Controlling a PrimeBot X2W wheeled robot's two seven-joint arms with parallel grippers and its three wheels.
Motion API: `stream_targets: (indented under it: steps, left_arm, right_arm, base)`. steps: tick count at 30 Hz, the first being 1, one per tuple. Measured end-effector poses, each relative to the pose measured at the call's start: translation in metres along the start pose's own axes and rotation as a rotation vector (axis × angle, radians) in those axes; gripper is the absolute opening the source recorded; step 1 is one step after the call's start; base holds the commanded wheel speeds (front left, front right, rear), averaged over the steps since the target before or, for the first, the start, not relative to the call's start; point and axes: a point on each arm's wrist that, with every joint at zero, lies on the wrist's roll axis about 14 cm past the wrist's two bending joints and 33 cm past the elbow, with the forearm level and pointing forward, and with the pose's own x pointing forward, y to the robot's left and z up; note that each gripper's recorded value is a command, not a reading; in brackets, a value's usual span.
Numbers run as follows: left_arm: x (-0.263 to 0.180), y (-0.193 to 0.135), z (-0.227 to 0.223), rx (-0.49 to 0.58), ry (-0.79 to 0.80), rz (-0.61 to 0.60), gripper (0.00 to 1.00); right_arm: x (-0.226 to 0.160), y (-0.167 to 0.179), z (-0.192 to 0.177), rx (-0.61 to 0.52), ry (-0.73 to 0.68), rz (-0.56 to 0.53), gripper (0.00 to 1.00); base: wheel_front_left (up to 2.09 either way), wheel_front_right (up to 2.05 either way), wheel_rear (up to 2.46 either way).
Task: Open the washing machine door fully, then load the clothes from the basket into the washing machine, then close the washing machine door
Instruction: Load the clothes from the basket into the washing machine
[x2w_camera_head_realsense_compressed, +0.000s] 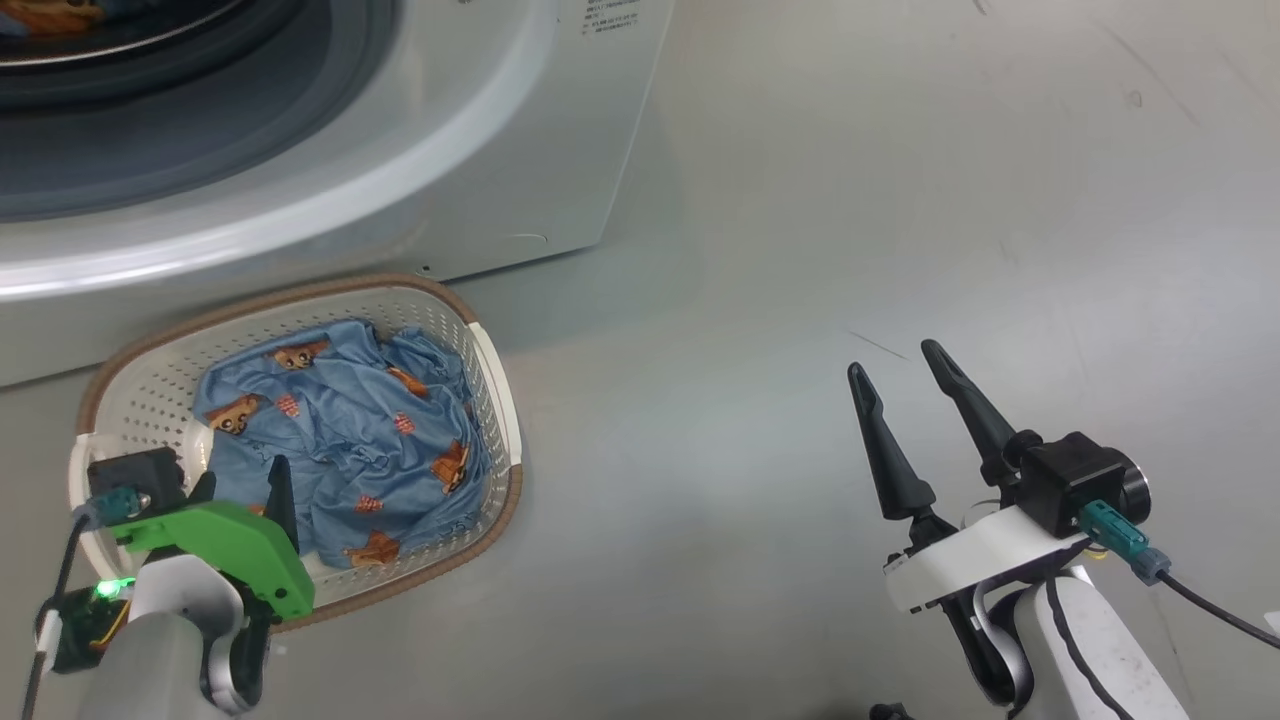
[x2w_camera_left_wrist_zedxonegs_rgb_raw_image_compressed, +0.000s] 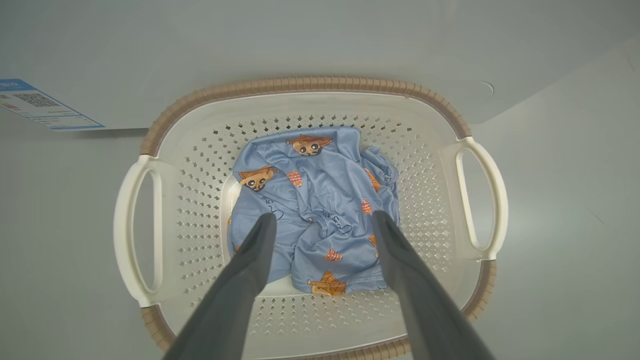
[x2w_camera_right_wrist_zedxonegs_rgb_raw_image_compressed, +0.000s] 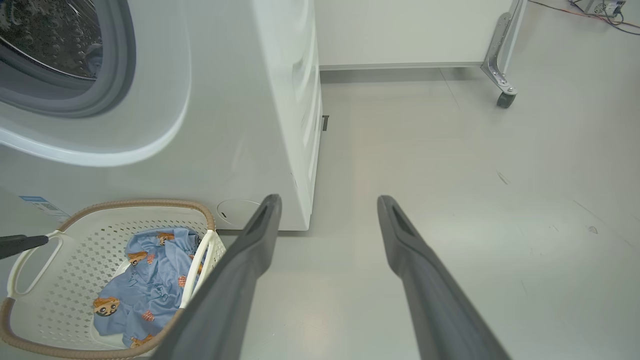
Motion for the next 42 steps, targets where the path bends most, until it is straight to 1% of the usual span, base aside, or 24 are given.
stream_targets:
  steps: [6,9,11,18,26,34,42]
  left_arm:
    - [0.034,-0.006,-0.010,-0.036,0.075,-0.030,1.00]
    - [0.051,-0.005,-0.013,-0.077,0.101,-0.029,1.00]
    - [0.062,-0.004,-0.017,-0.084,0.127,-0.031,1.00]
    - [0.093,0.014,-0.035,-0.127,0.188,0.002,1.00]
    - [0.106,0.029,-0.073,-0.157,0.278,0.034,1.00]
    - [0.127,0.028,-0.072,-0.178,0.281,0.023,1.00]
    - [0.147,0.035,-0.075,-0.175,0.290,0.029,1.00]
  right_arm:
    - [0.016,-0.010,-0.007,-0.002,0.018,-0.020,1.00]
    - [0.025,-0.014,-0.011,-0.009,0.025,-0.025,1.00]
    - [0.031,-0.018,-0.016,-0.015,0.036,-0.037,1.00]
    - [0.051,-0.026,-0.032,-0.023,0.068,-0.049,1.00]
    - [0.061,-0.032,-0.053,-0.027,0.114,-0.062,1.00]
    - [0.067,-0.032,-0.066,-0.021,0.142,-0.061,1.00]
    - [0.067,-0.036,-0.083,-0.012,0.183,-0.079,1.00]
  base:
    - [0.00,0.00,0.00]
    - [0.00,0.00,0.00]
    - [0.00,0.00,0.00]
    - [0.00,0.00,0.00]
    - [0.00,0.00,0.00]
    - [0.00,0.00,0.00]
    - [0.00,0.00,0.00]
